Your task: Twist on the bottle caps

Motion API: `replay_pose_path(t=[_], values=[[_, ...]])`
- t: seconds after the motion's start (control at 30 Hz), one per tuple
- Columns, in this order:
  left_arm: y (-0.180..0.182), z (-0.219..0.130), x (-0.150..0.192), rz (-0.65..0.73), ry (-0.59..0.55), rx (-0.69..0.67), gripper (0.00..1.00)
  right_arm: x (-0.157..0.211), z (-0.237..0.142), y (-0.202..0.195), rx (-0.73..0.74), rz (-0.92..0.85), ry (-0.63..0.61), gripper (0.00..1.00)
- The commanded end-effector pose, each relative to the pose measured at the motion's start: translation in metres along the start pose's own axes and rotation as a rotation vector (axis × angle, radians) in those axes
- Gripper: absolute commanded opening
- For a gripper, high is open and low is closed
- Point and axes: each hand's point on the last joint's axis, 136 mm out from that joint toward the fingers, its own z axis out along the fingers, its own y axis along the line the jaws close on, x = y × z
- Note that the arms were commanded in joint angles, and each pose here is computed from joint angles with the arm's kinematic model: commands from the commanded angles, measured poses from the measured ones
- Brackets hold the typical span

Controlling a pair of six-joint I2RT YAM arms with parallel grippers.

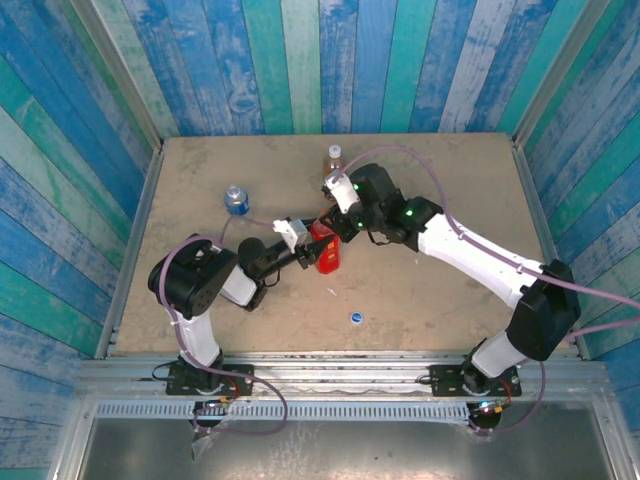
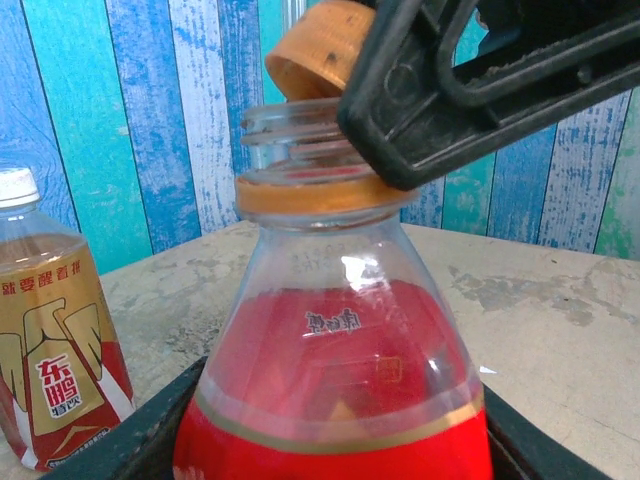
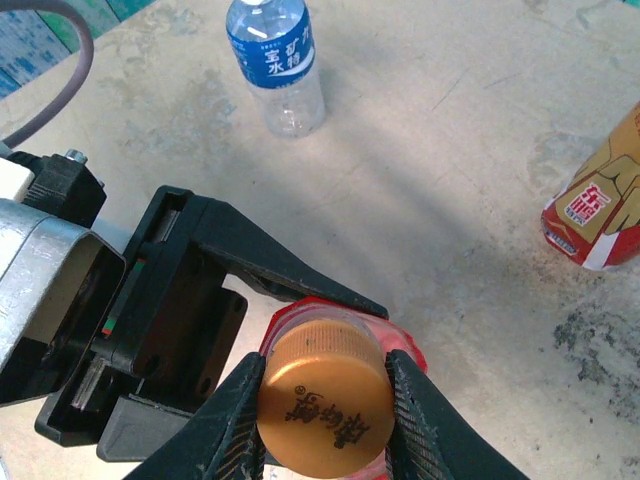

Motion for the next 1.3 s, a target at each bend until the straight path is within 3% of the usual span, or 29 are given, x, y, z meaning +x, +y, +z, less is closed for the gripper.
replay_pose_path(t=[0.0, 0.63, 0.97, 1.27], values=[[-0.007, -0.001, 0.019, 0.023, 0.066, 0.023, 0.55, 0.014, 0.005, 0.001, -0.009, 0.027, 0.101, 0.31], [-0.019, 0.005, 0.03, 0.056, 0.115, 0.069, 0.53, 0.035, 0.005, 0.006, 0.081, 0.052, 0.459, 0.27], [-0.02, 0.005, 0.03, 0.046, 0.108, 0.072, 0.53, 0.04, 0.011, 0.005, 0.107, 0.055, 0.522, 0.31], [-0.019, 0.005, 0.032, 0.038, 0.118, 0.068, 0.53, 0.027, 0.008, 0.003, 0.12, 0.047, 0.48, 0.37]])
